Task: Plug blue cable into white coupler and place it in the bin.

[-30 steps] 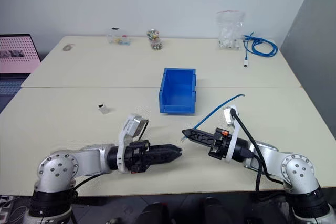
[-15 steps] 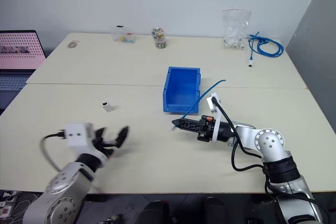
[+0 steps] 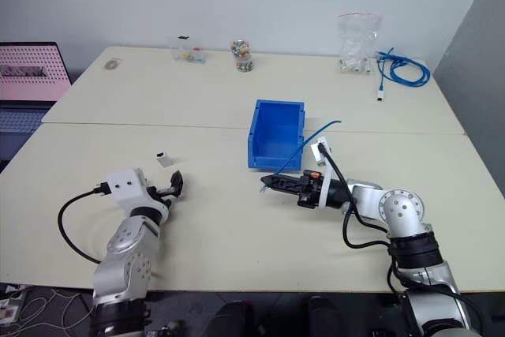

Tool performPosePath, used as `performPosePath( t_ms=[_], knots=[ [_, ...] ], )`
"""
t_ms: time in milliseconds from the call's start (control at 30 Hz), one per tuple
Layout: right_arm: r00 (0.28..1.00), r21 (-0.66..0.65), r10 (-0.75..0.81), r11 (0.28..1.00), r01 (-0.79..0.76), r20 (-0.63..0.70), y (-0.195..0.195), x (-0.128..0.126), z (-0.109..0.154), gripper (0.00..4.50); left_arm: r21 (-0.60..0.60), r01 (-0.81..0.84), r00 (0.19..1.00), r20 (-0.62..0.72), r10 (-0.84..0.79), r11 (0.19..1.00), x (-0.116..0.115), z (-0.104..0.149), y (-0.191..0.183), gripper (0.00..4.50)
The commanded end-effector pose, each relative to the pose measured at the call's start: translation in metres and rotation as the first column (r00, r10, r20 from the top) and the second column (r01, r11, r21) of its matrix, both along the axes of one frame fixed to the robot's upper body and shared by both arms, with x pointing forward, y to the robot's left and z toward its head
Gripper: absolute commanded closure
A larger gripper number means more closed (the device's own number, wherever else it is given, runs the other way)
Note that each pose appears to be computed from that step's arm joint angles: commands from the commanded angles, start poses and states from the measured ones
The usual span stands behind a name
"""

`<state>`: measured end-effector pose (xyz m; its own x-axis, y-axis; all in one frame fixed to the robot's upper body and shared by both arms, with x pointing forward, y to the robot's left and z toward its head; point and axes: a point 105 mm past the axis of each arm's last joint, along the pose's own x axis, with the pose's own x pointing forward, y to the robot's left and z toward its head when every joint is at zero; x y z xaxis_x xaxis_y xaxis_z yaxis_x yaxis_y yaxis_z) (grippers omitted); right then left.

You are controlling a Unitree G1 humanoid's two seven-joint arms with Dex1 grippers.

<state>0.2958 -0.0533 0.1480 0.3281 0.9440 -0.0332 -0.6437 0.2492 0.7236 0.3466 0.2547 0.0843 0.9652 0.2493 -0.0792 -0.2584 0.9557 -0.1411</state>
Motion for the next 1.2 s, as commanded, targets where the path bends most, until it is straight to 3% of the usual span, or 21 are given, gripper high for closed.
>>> performPosePath(
  t_ms=[33, 233, 333, 800, 967, 1033, 1100, 1200],
  knots=[
    [0.998, 0.019, -0.038, 0.999, 0.037, 0.047, -0.009, -0.006, 0.013, 4.32, 0.013, -0.007, 0.999, 0.034, 0.006, 1.000, 0.014, 0.010, -0.003, 0.21],
    [0.995, 0.005, -0.084, 0.996, 0.084, 0.056, -0.012, -0.013, 0.010, 4.32, -0.027, -0.019, 0.999, 0.043, 0.020, 0.999, 0.037, 0.011, -0.006, 0.21],
    [0.993, 0.003, -0.104, 0.995, 0.104, 0.061, -0.014, -0.014, 0.010, 4.32, -0.027, -0.039, 0.999, 0.037, 0.040, 0.999, 0.041, 0.008, -0.004, 0.69],
    [0.990, -0.004, -0.129, 0.992, 0.130, 0.057, -0.017, -0.018, 0.008, 4.32, 0.023, -0.100, 0.994, 0.038, 0.099, 0.995, 0.040, 0.010, 0.009, 3.70],
    [0.991, -0.005, -0.119, 0.993, 0.119, 0.054, -0.014, -0.018, 0.007, 4.32, 0.026, -0.104, 0.994, 0.029, 0.103, 0.994, 0.034, 0.007, 0.013, 3.72],
    [0.992, -0.003, -0.115, 0.993, 0.116, 0.055, -0.014, -0.018, 0.007, 4.32, 0.045, -0.061, 0.998, 0.034, 0.060, 0.997, 0.032, 0.009, 0.010, 3.72],
    [0.992, 0.001, -0.112, 0.994, 0.113, 0.063, -0.013, -0.018, 0.010, 4.32, 0.187, 0.235, 0.966, 0.068, -0.251, 0.954, 0.027, 0.027, -0.023, 3.72],
    [0.991, 0.005, -0.098, 0.995, 0.098, 0.089, -0.011, -0.018, 0.017, 4.32, 0.299, 0.599, 0.775, 0.018, -0.632, 0.743, -0.012, 0.040, -0.062, 3.72]
  ],
)
